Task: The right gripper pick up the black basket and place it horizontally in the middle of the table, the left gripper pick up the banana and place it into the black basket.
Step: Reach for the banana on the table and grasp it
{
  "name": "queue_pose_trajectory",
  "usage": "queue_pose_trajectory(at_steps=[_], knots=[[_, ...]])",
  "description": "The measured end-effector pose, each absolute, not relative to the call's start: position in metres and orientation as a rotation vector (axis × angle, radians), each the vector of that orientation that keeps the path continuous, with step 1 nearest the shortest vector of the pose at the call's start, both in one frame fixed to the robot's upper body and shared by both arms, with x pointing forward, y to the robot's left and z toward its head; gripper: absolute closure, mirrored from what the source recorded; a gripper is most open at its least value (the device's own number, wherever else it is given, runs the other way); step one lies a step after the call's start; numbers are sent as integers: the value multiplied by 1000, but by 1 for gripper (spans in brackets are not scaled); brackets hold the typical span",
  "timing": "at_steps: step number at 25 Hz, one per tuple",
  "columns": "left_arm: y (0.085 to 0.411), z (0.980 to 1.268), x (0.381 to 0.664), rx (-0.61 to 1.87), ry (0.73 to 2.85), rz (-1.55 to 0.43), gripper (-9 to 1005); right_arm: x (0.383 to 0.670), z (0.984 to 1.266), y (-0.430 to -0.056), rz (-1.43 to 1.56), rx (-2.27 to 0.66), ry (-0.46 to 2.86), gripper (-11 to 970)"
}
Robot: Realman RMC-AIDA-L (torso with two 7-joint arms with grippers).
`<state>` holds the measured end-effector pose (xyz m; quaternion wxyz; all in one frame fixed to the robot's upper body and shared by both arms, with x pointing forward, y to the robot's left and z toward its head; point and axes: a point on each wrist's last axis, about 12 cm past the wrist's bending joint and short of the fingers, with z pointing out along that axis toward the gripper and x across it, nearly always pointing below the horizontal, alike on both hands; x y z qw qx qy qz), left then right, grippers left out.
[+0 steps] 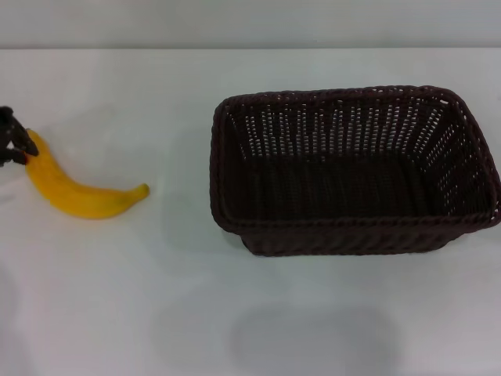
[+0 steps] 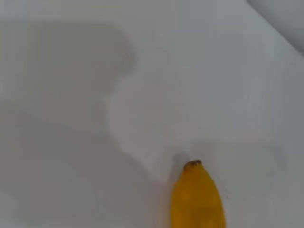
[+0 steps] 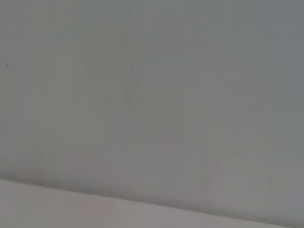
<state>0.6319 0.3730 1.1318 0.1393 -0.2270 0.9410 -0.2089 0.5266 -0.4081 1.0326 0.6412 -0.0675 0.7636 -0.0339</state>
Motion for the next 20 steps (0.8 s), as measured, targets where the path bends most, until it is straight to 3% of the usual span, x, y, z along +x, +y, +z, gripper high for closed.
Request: queue_pose_trajectory(at_steps=[4, 10, 15, 20], knots=[[373, 1139, 633, -634, 2712, -637, 736, 527, 1033, -408, -78, -154, 1742, 255], [372, 1149, 632, -631, 2731, -690, 929, 526, 1032, -409, -79, -153, 1742, 255], [368, 1152, 630, -642, 2763, -722, 906, 525, 1033, -410, -83, -154, 1740, 255], [366, 1151, 635, -640, 2748, -692, 769, 525, 1032, -409, -89, -165, 1741, 255]])
